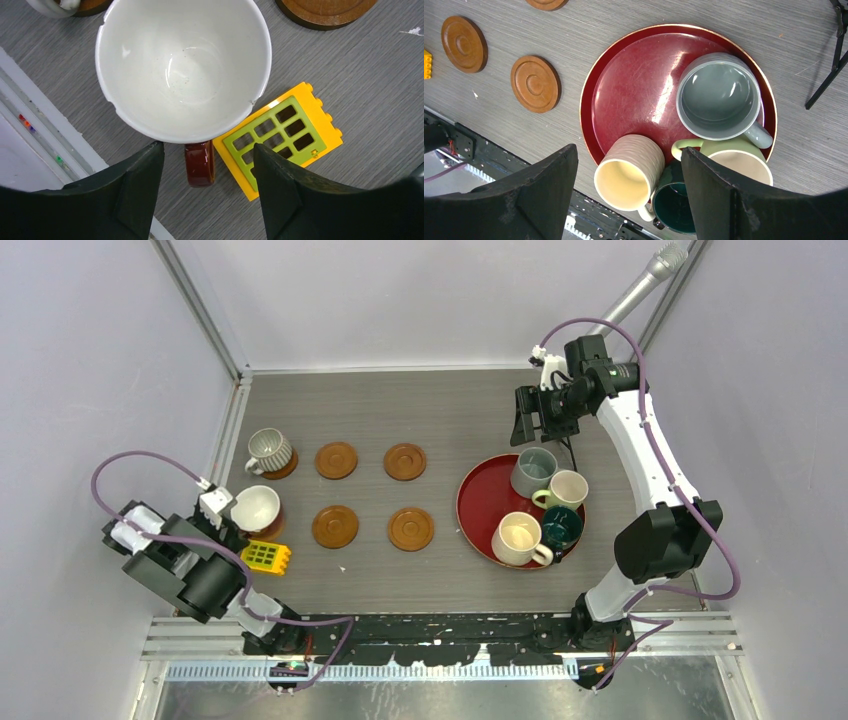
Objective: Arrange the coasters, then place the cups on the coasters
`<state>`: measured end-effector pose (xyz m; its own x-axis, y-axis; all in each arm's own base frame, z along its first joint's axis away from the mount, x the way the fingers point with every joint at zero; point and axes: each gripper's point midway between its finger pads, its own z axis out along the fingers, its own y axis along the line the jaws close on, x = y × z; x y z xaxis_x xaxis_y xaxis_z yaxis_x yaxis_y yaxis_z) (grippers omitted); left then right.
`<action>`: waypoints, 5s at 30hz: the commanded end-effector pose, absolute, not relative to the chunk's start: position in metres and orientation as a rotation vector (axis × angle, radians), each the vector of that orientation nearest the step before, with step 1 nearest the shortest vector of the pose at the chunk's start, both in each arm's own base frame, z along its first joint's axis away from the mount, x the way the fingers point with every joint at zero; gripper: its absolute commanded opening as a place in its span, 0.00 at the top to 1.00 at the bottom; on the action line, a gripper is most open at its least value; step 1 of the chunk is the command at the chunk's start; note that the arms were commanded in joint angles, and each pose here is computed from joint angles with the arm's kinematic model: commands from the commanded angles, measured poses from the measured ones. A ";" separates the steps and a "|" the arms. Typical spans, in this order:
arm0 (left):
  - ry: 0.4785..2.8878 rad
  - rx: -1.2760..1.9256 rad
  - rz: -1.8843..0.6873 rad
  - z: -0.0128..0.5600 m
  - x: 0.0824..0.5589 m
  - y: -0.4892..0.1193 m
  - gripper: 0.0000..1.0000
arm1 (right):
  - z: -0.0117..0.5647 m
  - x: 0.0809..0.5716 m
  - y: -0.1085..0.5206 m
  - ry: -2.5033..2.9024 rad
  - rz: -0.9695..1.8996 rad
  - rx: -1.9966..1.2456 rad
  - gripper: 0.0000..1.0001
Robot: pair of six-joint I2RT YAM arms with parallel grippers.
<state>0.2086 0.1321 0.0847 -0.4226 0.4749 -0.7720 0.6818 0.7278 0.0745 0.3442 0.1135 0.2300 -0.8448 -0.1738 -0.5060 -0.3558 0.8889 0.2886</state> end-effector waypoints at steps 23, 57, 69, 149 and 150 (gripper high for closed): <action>2.210 0.961 -0.143 0.194 0.235 0.117 0.16 | 0.251 0.318 0.114 2.470 0.558 -0.452 0.20; 2.119 1.206 -0.317 0.216 0.324 -0.258 0.00 | 0.181 0.288 -0.011 2.797 0.376 -0.272 0.20; 2.014 1.192 -0.502 0.191 0.273 -0.362 0.00 | 0.186 0.268 -0.006 2.768 0.545 -0.240 0.20; 2.002 1.001 -0.170 0.115 0.267 -0.391 0.00 | 0.193 0.240 0.001 2.748 0.530 -0.230 0.20; 1.998 1.011 -0.176 0.116 0.266 -0.391 0.00 | 0.193 0.240 0.002 2.749 0.531 -0.228 0.20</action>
